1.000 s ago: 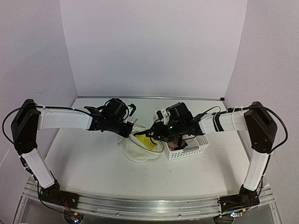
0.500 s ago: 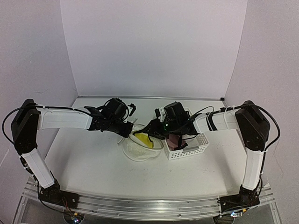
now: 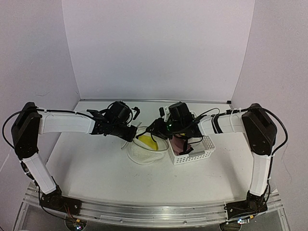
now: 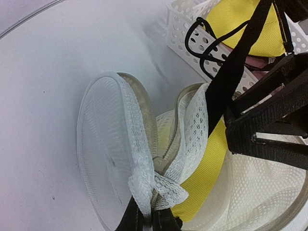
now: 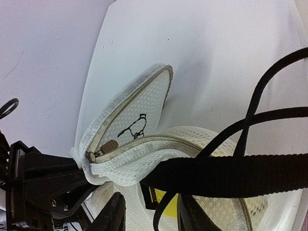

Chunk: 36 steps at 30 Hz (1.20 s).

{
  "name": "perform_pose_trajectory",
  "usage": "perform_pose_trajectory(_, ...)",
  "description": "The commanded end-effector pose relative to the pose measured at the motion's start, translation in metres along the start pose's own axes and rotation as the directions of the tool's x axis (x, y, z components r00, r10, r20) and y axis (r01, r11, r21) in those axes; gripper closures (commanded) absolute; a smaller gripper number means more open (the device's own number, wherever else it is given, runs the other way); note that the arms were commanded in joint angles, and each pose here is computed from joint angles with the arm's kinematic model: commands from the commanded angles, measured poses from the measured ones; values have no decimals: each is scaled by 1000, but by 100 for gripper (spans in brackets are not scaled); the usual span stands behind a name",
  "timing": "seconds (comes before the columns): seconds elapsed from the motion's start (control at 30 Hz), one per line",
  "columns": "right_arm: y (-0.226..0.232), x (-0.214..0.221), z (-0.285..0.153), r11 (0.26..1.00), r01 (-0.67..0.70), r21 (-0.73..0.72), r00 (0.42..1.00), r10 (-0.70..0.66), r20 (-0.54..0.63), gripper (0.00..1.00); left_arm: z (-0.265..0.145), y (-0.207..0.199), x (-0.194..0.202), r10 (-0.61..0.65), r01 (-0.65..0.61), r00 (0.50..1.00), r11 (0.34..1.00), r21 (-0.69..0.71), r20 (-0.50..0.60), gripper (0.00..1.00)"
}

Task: Unzip the laundry bag and remove the bra
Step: Place the bra in the bin.

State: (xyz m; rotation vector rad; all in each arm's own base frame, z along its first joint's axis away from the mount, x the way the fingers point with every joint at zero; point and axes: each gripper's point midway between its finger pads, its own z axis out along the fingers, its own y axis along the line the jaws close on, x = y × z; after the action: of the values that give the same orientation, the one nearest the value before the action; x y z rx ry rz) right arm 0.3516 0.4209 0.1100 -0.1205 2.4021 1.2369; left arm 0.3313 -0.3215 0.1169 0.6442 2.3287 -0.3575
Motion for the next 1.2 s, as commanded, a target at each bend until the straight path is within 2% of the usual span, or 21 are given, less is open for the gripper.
perform_pose_trajectory(0.0, 34, -27, -7, 996, 54, -68, 995, -47, 90, 63, -7, 2, -8, -8, 8, 1000, 1000, -6, 24, 100)
perform_pose_trajectory(0.27, 31, -24, -6, 997, 52, -64, 995, -46, 86, 70, -7, 2, -8, -9, 9, 1000, 1000, -7, 24, 100)
perform_pose_trajectory(0.87, 13, -27, 18, 999, 19, -45, 995, -14, 102, 76, -9, 2, -8, -8, 8, 1000, 1000, -6, 28, 100)
perform_pose_trajectory(1.07, 12, -25, 12, 999, 19, -42, 994, -15, 111, 100, -8, 3, -8, -7, 7, 1000, 1000, -11, 27, 100)
perform_pose_trajectory(1.17, 12, -26, 8, 999, 25, -37, 992, -21, 121, 100, -8, 3, -8, -9, 9, 1000, 1000, -10, 25, 100)
